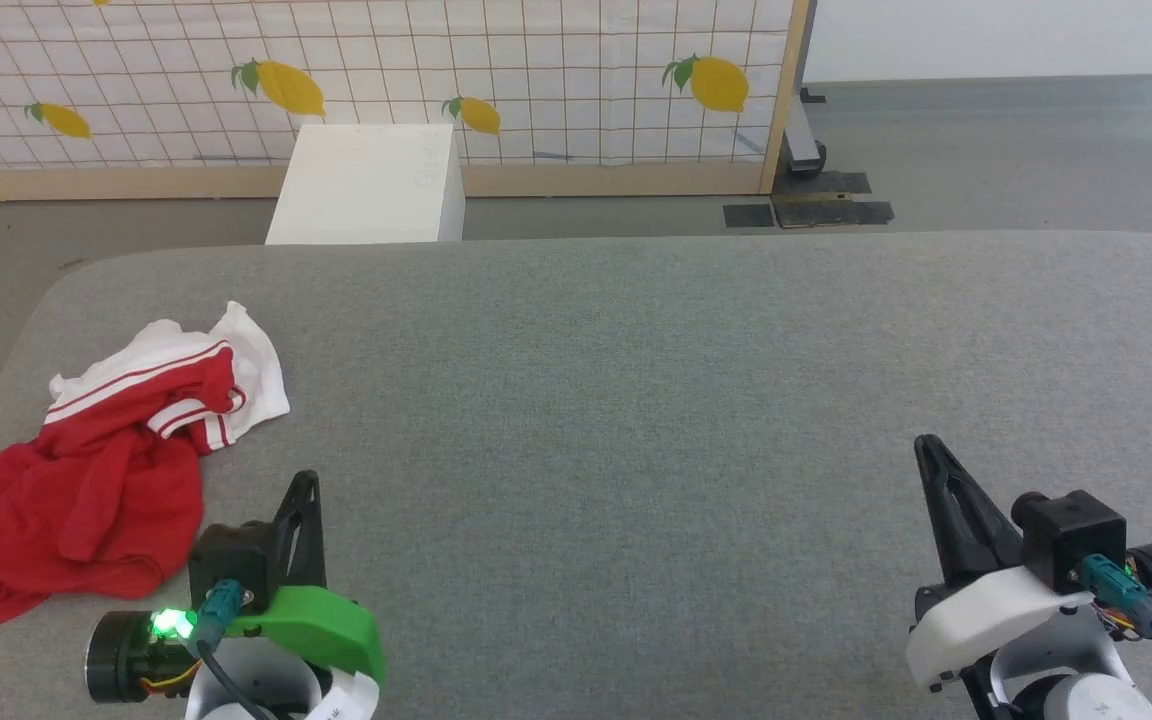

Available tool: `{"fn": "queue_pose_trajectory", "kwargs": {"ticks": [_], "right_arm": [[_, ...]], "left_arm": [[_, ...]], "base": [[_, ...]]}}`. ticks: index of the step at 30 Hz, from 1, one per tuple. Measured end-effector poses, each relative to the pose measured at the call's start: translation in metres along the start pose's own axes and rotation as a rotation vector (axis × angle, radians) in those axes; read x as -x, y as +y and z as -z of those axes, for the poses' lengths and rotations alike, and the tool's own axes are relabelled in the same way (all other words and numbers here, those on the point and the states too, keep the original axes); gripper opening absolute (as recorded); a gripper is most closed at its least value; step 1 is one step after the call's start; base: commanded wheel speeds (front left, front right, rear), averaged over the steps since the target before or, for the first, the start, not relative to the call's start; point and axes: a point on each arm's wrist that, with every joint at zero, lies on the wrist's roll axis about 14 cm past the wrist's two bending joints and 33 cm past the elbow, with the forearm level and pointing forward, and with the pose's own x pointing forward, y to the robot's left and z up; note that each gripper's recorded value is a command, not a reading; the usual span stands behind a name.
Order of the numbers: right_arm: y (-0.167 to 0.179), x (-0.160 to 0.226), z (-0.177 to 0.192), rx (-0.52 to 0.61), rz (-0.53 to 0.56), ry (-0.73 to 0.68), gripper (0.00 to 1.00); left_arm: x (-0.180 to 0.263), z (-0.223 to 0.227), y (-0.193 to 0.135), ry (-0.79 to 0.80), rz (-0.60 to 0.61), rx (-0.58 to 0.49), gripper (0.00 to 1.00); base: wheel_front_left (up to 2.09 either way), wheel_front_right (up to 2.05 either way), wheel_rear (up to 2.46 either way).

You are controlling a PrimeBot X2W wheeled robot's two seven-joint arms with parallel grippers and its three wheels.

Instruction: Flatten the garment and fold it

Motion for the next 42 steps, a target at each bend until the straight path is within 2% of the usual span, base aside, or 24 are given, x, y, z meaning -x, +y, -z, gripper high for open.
{"fn": "queue_pose_trajectory", "kwargs": {"ticks": [25, 26, 42], "right_arm": [[0.0000, 0.0000, 0.0000, 0.000, 0.000, 0.000, 0.00], [0.0000, 0.0000, 0.0000, 0.000, 0.000, 0.000, 1.00], [-0.0002, 0.0002, 0.0001, 0.000, 0.000, 0.000, 1.00]], "left_arm": [[0.0000, 0.0000, 0.0001, 0.000, 0.000, 0.000, 0.00], [0.0000, 0.0000, 0.0000, 0.000, 0.000, 0.000, 1.00], [0.0003, 0.0005, -0.0017, 0.001, 0.005, 0.000, 1.00]], "base": [[0.00, 0.00, 0.00], [0.00, 0.00, 0.00], [0.00, 0.00, 0.00]]}}
